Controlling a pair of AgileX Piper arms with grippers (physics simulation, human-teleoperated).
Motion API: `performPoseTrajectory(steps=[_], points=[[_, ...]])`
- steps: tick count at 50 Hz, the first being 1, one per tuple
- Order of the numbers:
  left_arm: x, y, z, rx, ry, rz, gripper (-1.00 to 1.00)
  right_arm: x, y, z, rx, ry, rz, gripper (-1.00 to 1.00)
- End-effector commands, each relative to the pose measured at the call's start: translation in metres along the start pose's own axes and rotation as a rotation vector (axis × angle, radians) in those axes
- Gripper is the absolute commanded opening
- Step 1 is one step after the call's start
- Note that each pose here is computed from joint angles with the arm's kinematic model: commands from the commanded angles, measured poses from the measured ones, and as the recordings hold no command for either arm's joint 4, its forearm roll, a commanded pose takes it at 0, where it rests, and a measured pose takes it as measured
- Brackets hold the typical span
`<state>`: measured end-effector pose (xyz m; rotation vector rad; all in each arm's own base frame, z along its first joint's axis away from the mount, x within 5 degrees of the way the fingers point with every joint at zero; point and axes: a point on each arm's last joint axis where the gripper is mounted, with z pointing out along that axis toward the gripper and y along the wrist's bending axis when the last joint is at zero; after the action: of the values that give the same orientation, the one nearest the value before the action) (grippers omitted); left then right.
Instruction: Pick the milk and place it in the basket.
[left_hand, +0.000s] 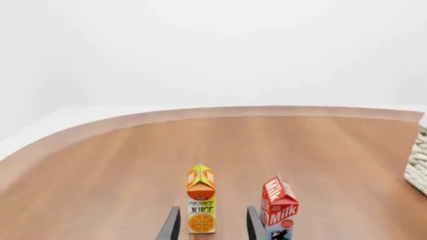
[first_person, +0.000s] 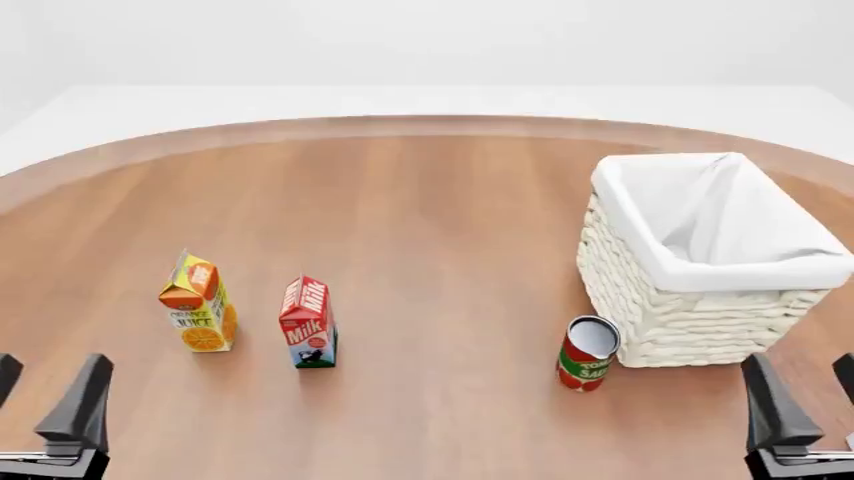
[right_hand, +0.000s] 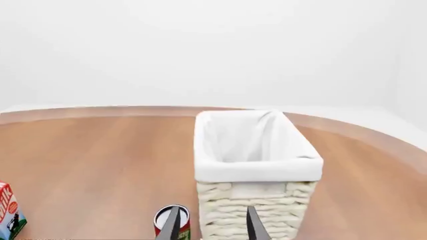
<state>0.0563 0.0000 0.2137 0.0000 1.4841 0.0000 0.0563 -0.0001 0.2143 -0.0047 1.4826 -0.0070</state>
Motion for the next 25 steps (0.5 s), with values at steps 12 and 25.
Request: performPoseTrajectory(steps=[12, 25], points=[[-0.001, 0.0, 0.0, 0.0, 0.001, 0.0, 1.0, -0.011, 0.0, 0.004, -0.005, 0.03, 0.027, 1.0], [-0.001, 0.0, 0.0, 0.0, 0.001, 0.0, 1.0, -0.053, 0.004, 0.0, -0.086, 0.041, 0.113, 1.0]])
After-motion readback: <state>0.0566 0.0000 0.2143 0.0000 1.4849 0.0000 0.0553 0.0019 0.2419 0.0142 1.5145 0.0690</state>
